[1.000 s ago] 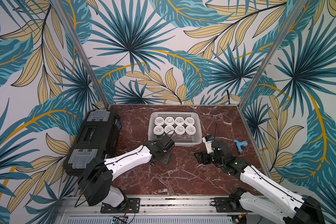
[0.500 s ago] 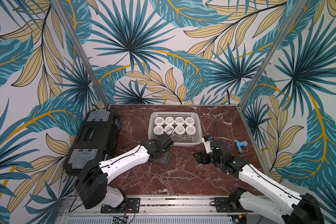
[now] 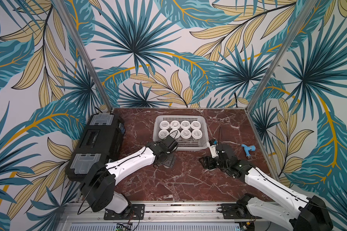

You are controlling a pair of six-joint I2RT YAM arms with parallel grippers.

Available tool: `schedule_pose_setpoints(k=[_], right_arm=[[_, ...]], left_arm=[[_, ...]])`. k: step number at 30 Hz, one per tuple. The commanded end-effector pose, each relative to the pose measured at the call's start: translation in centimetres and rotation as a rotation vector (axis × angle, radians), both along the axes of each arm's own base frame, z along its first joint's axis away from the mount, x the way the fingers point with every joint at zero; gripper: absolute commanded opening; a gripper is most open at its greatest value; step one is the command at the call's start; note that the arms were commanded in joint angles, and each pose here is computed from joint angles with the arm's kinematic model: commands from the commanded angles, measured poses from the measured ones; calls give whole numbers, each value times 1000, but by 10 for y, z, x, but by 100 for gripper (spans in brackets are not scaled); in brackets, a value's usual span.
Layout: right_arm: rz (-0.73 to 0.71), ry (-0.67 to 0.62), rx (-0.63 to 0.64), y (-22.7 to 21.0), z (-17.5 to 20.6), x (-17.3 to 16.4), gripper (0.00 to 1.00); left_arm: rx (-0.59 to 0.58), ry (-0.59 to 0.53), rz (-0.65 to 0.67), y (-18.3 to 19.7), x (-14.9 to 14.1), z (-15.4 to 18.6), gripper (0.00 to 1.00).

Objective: Put the yogurt in the basket
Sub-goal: Pick up the yogurt from the center of the board.

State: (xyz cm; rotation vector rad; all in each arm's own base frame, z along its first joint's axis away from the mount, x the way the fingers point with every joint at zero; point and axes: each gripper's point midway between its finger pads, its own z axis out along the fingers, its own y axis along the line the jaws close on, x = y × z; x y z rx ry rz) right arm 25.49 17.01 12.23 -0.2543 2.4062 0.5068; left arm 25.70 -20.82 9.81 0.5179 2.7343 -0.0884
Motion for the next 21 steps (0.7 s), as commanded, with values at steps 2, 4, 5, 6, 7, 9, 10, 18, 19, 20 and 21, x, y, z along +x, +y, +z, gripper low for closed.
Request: schedule_pose_setpoints(k=[2, 4, 5, 6, 7, 9, 10, 18, 19, 20, 21], right_arm=[[26, -22, 9, 6, 8, 3, 78], [27, -23, 9, 6, 8, 3, 78], [28, -19, 8, 6, 7, 3, 78], [30, -19, 9, 7, 7, 3, 78], [30, -16, 9, 7, 7, 3, 78], [33, -13, 7, 7, 6, 4, 78], [33, -14, 8, 7, 7, 4, 78], [31, -15, 8, 7, 7, 3, 78], [33, -15, 8, 7, 7, 3, 77], [32, -15, 9, 7, 7, 4, 78], [33, -15, 7, 7, 7, 3, 78]], left_arm=[[-33, -17, -24, -13, 10, 8, 84], [-55, 5, -36, -18, 8, 5, 83], [-57, 12, -37, -19, 7, 4, 83], [-55, 15, -39, -19, 7, 3, 83], [-54, 15, -39, -19, 8, 3, 83], [-48, 17, -38, -18, 8, 1, 83], [-48, 16, -40, -19, 8, 2, 83], [-20, 15, -33, -14, 9, -3, 83], [-20, 16, -31, -14, 9, -4, 83], [-19, 19, -30, -14, 9, -5, 82], [-17, 20, -27, -13, 9, -6, 81]])
